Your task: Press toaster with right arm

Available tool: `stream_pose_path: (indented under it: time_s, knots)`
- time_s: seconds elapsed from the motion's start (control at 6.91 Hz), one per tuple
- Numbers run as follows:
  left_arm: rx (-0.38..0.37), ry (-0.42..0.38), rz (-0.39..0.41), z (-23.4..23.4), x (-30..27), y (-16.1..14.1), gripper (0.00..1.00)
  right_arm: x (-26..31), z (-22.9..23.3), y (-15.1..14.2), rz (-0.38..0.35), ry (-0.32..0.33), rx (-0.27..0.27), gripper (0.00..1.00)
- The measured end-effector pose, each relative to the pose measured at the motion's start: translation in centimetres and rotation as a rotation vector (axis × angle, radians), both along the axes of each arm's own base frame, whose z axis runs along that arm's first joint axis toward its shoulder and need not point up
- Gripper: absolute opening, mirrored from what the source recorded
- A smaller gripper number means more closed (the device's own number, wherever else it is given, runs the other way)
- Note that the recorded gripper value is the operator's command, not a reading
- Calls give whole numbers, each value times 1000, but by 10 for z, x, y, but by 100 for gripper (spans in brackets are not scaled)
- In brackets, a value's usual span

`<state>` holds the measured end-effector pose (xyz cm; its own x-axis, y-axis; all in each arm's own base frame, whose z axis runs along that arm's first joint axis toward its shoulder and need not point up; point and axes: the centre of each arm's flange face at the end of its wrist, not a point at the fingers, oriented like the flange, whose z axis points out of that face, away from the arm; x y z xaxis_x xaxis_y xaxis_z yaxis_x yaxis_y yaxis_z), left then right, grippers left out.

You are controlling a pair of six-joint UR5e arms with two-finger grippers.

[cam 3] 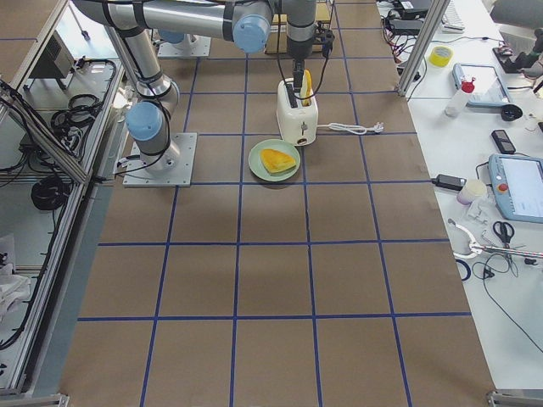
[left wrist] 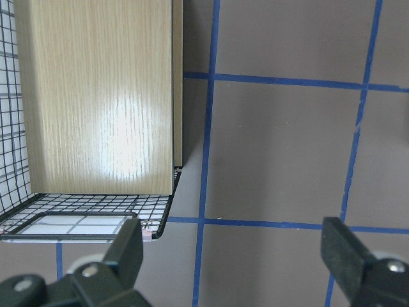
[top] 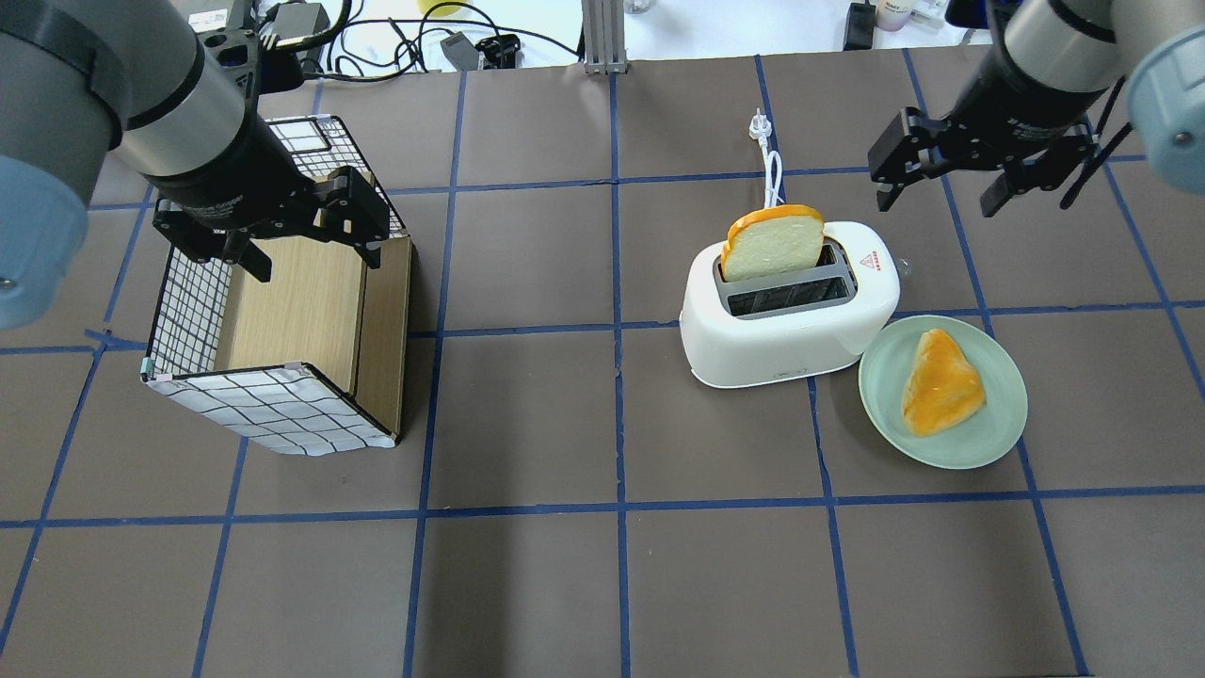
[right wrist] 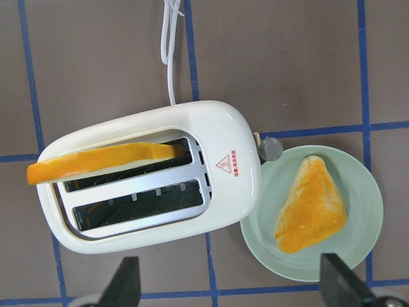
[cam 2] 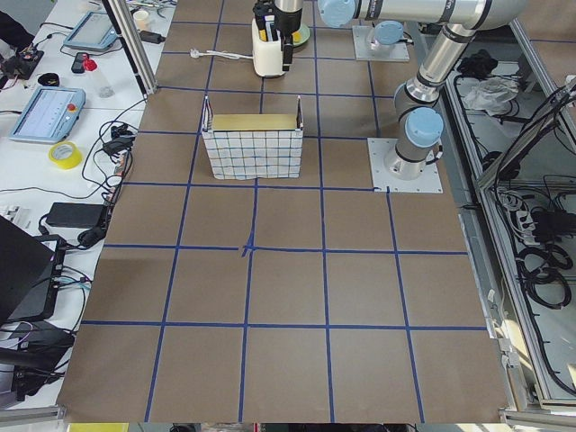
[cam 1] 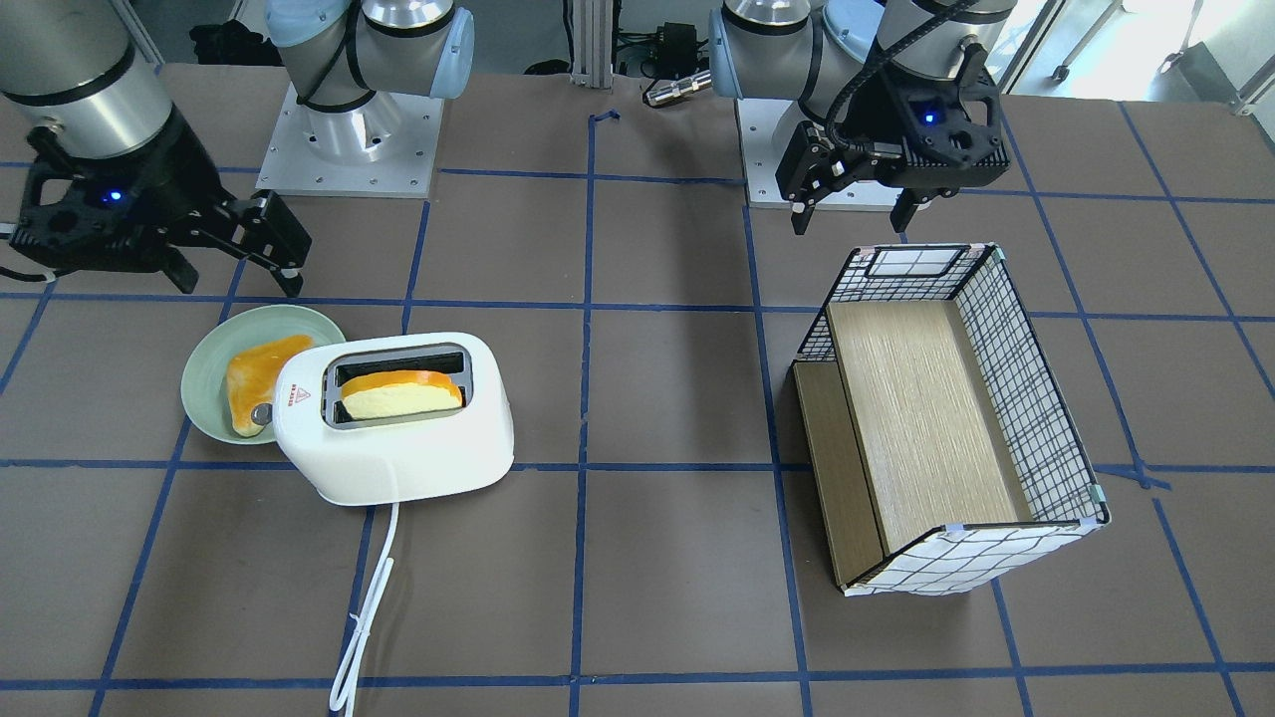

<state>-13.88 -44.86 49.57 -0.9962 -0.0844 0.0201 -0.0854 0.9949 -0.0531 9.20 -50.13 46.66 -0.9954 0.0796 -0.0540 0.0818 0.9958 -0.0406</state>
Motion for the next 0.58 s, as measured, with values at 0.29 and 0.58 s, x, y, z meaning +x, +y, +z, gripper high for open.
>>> stream_pose_path:
  time_s: [0.29,0.58]
  knots:
    - [0,0,0,0,0,0,100,23,1,7,-1,46,7,100]
    - [0,0,0,0,0,0,100,28,8,17,2,65,16,100]
